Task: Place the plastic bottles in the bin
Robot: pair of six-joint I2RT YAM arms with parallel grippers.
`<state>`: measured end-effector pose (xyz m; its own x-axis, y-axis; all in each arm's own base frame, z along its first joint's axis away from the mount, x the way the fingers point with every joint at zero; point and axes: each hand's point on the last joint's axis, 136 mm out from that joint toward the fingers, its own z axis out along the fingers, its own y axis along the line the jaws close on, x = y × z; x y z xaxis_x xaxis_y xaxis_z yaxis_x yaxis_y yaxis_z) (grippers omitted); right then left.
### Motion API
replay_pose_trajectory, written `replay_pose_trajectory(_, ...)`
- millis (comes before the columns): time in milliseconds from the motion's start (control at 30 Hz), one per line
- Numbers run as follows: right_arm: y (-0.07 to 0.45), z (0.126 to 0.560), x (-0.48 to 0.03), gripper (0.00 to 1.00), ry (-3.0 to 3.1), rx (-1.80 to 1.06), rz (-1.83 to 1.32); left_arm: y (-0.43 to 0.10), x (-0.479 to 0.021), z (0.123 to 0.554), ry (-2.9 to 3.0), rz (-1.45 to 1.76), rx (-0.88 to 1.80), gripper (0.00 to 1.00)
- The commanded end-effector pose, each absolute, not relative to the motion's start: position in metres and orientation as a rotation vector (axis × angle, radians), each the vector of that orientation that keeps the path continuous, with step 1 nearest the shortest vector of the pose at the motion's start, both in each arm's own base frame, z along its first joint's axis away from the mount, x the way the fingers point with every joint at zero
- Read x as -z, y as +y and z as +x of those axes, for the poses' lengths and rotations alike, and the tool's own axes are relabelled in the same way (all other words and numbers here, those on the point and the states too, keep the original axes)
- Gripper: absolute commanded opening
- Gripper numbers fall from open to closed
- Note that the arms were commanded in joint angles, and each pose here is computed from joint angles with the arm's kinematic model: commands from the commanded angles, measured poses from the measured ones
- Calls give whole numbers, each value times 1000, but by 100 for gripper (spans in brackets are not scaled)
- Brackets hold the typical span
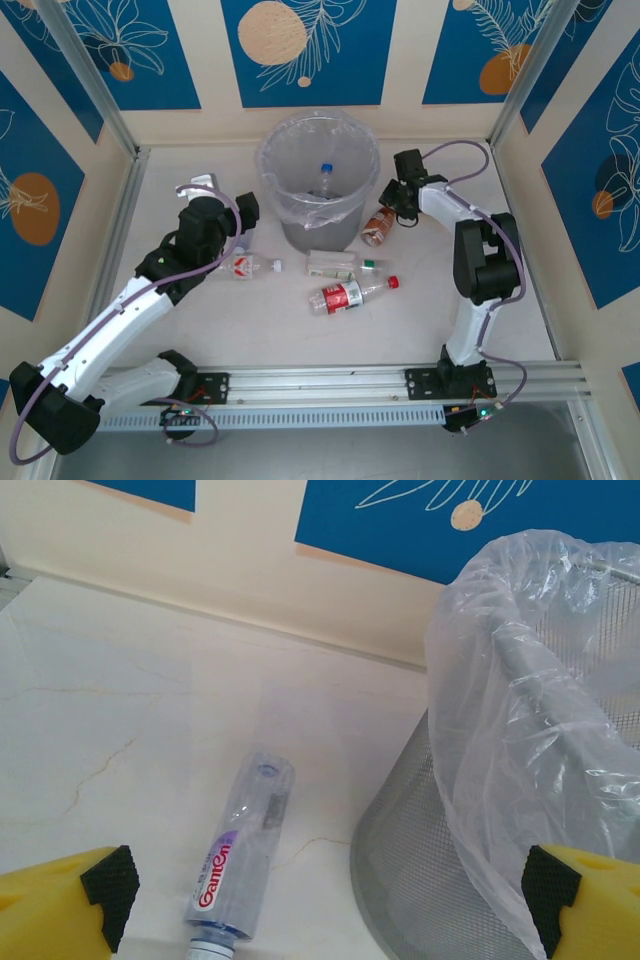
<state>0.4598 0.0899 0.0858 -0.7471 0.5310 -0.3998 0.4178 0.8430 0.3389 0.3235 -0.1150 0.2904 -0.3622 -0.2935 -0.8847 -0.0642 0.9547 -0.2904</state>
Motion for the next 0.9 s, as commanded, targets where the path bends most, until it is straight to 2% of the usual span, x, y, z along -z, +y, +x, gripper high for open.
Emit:
replay_pose_trajectory(0, 82, 458, -106, 37, 2456, -305, 693, -112, -289, 325, 1933, -286, 256, 100)
replay_pose_trajectory(467, 65, 422, -179, 35, 2204, -387, 667, -113, -282, 328, 1937, -344, 312, 100)
replay_pose_trajectory(667, 67, 404, -229, 36, 2034, -488, 578, -82, -280, 318, 1872, -458, 251, 100)
replay_pose_trajectory(867, 74, 383, -281, 35, 1908, -592, 482, -61, -258, 311, 1880, -591, 287, 100)
